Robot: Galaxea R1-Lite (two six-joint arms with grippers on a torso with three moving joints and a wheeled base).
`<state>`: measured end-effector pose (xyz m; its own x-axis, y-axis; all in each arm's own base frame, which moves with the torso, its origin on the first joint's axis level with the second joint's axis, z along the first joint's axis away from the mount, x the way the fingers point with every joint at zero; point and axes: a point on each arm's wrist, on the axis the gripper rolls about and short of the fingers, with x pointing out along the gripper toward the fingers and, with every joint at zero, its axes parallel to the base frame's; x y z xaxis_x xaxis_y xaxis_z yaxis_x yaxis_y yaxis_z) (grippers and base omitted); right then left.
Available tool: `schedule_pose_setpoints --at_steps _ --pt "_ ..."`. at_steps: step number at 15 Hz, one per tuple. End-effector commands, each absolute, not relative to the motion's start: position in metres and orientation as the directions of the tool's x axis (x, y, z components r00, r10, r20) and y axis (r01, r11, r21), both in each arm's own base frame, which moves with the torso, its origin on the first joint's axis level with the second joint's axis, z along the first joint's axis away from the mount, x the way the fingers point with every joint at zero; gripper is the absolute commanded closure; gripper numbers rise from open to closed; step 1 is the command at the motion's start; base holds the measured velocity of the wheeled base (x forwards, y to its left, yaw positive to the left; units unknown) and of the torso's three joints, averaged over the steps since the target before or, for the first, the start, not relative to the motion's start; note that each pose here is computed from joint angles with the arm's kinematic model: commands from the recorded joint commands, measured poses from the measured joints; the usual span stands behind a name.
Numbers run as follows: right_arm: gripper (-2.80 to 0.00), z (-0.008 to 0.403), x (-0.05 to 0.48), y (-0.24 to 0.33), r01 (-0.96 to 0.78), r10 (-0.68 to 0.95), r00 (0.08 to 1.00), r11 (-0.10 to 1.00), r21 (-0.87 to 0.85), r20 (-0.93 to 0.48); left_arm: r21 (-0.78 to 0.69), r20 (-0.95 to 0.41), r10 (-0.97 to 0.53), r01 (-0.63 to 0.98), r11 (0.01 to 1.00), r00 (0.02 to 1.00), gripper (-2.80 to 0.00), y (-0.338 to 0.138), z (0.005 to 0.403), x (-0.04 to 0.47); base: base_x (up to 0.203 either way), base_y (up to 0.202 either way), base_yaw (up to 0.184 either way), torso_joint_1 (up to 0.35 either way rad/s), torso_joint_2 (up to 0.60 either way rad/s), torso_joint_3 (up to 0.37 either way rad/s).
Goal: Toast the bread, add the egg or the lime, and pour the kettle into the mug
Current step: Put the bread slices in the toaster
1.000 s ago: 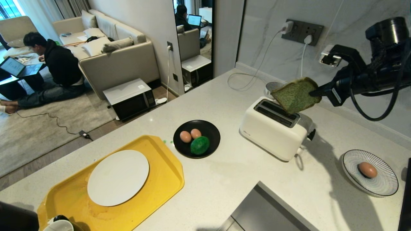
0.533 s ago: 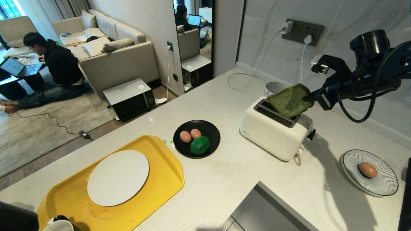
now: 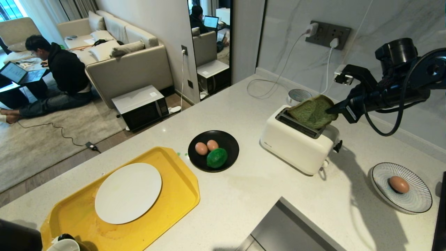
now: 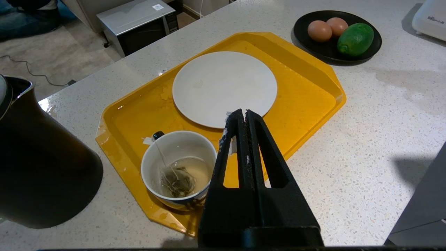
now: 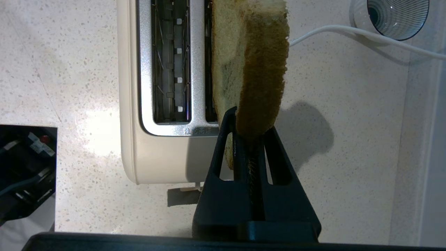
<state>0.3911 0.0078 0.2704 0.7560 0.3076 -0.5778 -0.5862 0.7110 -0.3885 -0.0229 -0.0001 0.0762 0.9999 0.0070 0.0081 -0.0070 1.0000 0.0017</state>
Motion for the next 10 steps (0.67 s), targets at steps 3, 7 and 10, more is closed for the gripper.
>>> schedule_pose_setpoints --at_steps 3,7,10 --pt "-2.8 0.27 0.39 0.011 -0.596 0.315 0.75 0.703 -0.388 -0.581 0.002 0.009 0.008 -0.008 1.0 1.0 0.0 0.0 0.076 -0.023 0.0 0.0 0.0 0.0 0.0 0.0" --pt "-2.8 0.268 0.389 0.014 -0.605 0.322 0.742 0.699 -0.382 -0.588 0.002 0.009 0.008 -0.008 1.0 1.0 0.0 0.0 0.076 -0.023 0.0 0.0 0.0 0.0 0.0 0.0" --pt "-2.8 0.274 0.379 0.013 -0.602 0.324 0.744 0.705 -0.375 -0.585 0.002 0.009 0.008 -0.008 1.0 1.0 0.0 0.0 0.076 -0.023 0.0 0.0 0.0 0.0 0.0 0.0"
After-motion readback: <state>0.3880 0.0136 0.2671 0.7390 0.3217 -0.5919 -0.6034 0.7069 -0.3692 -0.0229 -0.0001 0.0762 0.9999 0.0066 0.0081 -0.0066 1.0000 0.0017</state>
